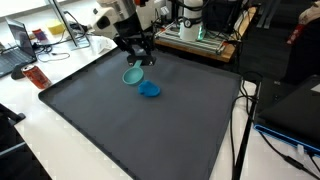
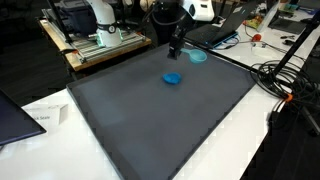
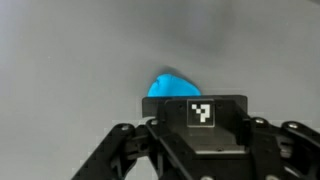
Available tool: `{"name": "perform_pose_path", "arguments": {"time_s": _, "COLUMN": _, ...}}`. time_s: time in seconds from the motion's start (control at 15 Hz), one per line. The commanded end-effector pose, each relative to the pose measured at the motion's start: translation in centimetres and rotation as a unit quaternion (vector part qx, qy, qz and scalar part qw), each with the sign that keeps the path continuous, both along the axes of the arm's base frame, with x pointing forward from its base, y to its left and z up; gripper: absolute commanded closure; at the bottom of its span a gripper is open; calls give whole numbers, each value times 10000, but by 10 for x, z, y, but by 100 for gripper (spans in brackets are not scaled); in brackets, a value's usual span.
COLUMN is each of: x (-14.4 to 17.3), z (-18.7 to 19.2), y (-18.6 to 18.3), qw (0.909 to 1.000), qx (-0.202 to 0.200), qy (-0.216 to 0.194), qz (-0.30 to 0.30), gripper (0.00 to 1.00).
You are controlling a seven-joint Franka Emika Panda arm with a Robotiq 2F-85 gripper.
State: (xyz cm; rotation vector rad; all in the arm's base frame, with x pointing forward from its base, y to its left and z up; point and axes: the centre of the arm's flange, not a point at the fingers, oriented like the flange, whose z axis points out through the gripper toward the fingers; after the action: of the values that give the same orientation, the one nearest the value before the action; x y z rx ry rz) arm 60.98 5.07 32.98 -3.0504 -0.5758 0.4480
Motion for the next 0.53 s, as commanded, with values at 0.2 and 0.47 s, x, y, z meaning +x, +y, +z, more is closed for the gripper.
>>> {"name": "perform_pose_path", "arguments": {"time_s": 0.2, "x": -75, "z": 35, "y": 2, "qw": 9936, "qx": 325, "qy": -59, "qz": 1084, "gripper": 65}}
{"name": "perform_pose_path", "arguments": {"time_s": 0.47, "x": -98, "z": 51, "y": 6, "qw": 9865, "qx": 501, "qy": -132, "qz": 1555, "gripper": 65}}
